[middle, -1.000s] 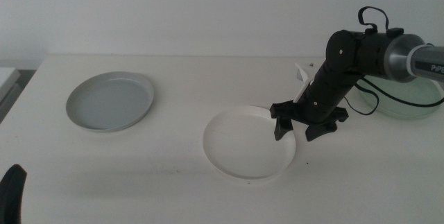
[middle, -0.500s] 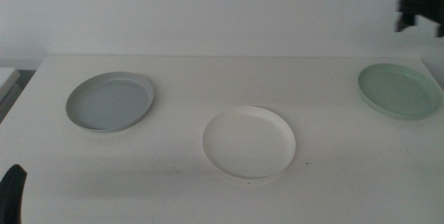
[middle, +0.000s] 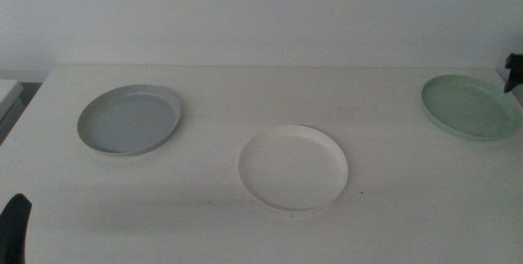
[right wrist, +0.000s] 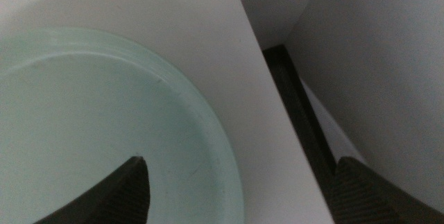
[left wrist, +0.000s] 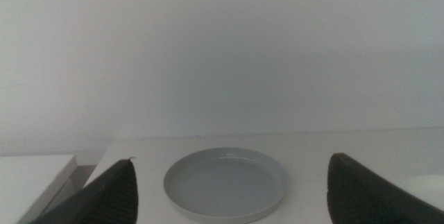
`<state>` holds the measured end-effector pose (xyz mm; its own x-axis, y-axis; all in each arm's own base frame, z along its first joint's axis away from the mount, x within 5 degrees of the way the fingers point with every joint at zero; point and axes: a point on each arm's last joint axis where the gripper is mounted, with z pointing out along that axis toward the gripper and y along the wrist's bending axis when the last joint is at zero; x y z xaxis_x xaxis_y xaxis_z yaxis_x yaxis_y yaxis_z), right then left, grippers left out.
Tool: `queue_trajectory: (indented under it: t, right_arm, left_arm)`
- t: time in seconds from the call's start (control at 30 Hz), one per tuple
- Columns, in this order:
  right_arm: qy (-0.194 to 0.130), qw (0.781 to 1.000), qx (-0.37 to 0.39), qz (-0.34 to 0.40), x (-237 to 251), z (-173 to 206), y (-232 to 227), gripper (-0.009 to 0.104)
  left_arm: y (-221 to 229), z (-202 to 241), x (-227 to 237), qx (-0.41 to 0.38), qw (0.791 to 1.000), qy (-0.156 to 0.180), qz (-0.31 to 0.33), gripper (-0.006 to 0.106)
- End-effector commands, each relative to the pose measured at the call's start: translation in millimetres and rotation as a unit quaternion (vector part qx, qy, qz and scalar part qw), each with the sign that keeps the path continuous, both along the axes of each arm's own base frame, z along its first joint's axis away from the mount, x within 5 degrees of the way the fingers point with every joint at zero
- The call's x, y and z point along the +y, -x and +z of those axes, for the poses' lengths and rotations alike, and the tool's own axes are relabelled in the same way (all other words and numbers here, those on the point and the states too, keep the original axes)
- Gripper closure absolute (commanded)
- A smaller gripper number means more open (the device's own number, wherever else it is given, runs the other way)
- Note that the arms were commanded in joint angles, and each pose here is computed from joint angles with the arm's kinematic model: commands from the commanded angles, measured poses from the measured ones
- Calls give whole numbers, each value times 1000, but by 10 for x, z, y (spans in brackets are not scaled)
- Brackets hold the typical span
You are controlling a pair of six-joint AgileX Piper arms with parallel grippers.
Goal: Stack the three bowls on top of each other.
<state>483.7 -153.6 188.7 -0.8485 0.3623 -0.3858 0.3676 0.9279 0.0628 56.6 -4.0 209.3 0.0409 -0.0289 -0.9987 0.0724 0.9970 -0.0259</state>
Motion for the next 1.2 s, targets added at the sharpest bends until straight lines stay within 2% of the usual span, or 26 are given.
queue_trajectory:
  t: [0.0, 0.33, 0.6, 0.67, 0.8, 0.93, 1.07, 1.17]
  right_arm:
    - [-1, 1000, -2, -1, -44, -108, -35, 29]
    - [-25, 999, 25, -5, -30, -443, -64, 43]
    - [-24, 999, 26, -4, -32, -450, -65, 84]
    - [-22, 999, 30, 5, -27, -432, -54, 98]
    - [-20, 999, 32, 14, -14, -267, -13, 98]
    - [-33, 999, -2, 31, 72, 175, 86, 98]
    - [-65, 994, -51, 69, 440, 474, 353, 97]
    - [-58, 990, -93, 87, 851, 587, 654, 97]
  left_arm:
    - [4, 13, 1, -8, 1000, 0, 1, 7]
    - [4, 13, 1, -8, 1000, 0, 1, 7]
    - [4, 13, 1, -8, 1000, 0, 1, 7]
    - [4, 13, 1, -8, 1000, 0, 1, 7]
    - [4, 13, 1, -8, 1000, 0, 1, 7]
    - [4, 13, 1, -8, 1000, 0, 1, 7]
    - [4, 13, 1, -8, 1000, 0, 1, 7]
    - [4, 13, 1, -8, 1000, 0, 1, 7]
